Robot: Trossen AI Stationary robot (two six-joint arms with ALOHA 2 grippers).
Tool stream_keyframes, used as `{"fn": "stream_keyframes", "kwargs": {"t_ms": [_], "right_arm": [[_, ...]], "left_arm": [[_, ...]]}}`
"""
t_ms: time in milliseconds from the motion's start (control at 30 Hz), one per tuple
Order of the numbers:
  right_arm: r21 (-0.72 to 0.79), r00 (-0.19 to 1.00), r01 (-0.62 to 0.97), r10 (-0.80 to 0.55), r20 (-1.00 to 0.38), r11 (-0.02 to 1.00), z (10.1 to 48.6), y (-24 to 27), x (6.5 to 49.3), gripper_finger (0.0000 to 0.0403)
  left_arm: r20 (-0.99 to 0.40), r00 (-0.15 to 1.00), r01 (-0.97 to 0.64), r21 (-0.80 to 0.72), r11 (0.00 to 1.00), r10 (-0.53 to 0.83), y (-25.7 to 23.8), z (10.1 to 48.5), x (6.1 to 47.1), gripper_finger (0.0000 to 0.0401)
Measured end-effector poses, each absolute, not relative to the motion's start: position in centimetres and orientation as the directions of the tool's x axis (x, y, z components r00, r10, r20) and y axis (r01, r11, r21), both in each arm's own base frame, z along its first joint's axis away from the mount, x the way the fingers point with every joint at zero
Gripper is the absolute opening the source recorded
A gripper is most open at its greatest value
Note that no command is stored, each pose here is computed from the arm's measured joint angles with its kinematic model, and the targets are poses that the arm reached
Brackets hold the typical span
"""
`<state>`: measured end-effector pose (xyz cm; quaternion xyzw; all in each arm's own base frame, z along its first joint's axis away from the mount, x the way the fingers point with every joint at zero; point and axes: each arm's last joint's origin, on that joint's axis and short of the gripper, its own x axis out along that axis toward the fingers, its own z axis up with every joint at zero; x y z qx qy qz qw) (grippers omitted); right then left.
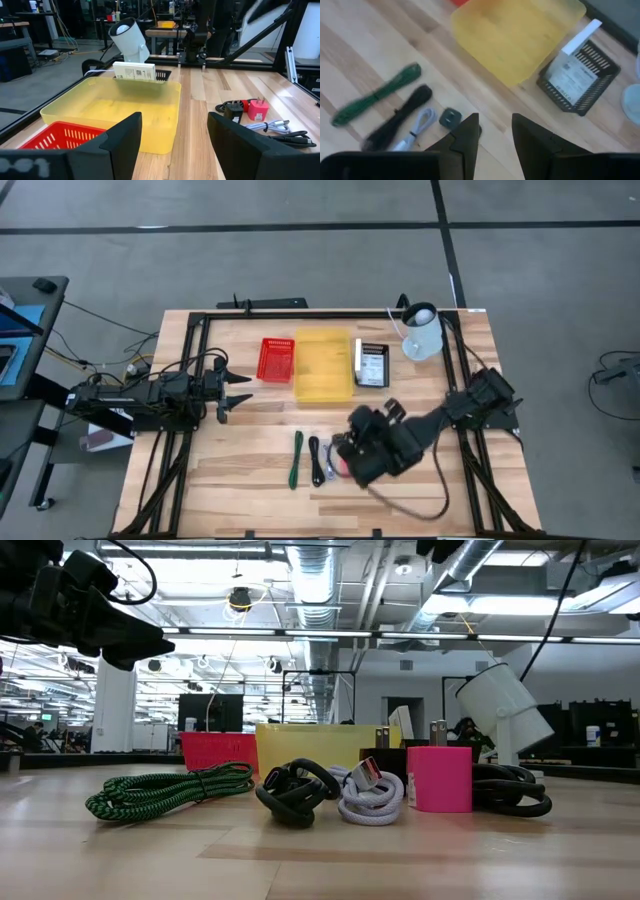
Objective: Pick and place items into bin
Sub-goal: Put the right black charger cable into the yellow bin
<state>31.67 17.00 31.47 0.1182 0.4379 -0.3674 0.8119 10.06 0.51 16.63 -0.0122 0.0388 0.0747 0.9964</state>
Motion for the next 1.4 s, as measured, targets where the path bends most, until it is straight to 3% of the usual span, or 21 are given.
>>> {"fn": "stream_keyframes", "kwargs": {"t_ms": [167, 467, 733, 867, 1067, 1267, 1400], "right_arm": [[-0.182, 0.375, 0.668, -0.537, -0.755, 0.722, 28.7, 20.0, 32.1, 0.0113], [-0.145, 0.459, 0.712, -0.612, -0.644, 0.687, 23.6, 24.1, 33.2, 0.0113], [-0.115, 0.469, 0.747, -0.641, -0.607, 0.655, 20.1, 24.7, 35.0, 0.0113], [-0.03, 0.484, 0.762, -0.601, -0.636, 0.647, 19.9, 24.2, 36.4, 0.0113], [0.147, 0.597, 0.705, -0.468, -0.651, 0.694, 21.3, 24.2, 39.3, 0.0113], [0.199, 0.621, 0.621, -0.322, -0.715, 0.758, 22.1, 23.2, 41.3, 0.0113], [0.183, 0.562, 0.598, -0.245, -0.79, 0.781, 21.9, 21.6, 42.0, 0.0113]], "left_arm": [[-0.079, 0.986, -0.15, -0.019, 0.989, 0.148, 0.5, 16.6, 10.1, 0.022], [-0.098, 0.985, -0.146, -0.017, 0.989, 0.144, 0.5, 16.5, 10.2, 0.022], [-0.103, 0.985, -0.143, -0.016, 0.99, 0.14, 0.5, 16.4, 10.2, 0.022], [-0.104, 0.985, -0.138, -0.017, 0.99, 0.136, 0.5, 16.4, 10.2, 0.022], [-0.104, 0.986, -0.134, -0.017, 0.991, 0.132, 0.5, 16.4, 10.2, 0.022], [-0.104, 0.986, -0.134, -0.017, 0.991, 0.132, 0.5, 16.4, 10.2, 0.022], [-0.104, 0.986, -0.134, -0.017, 0.991, 0.132, 0.5, 16.4, 10.2, 0.022]]}}
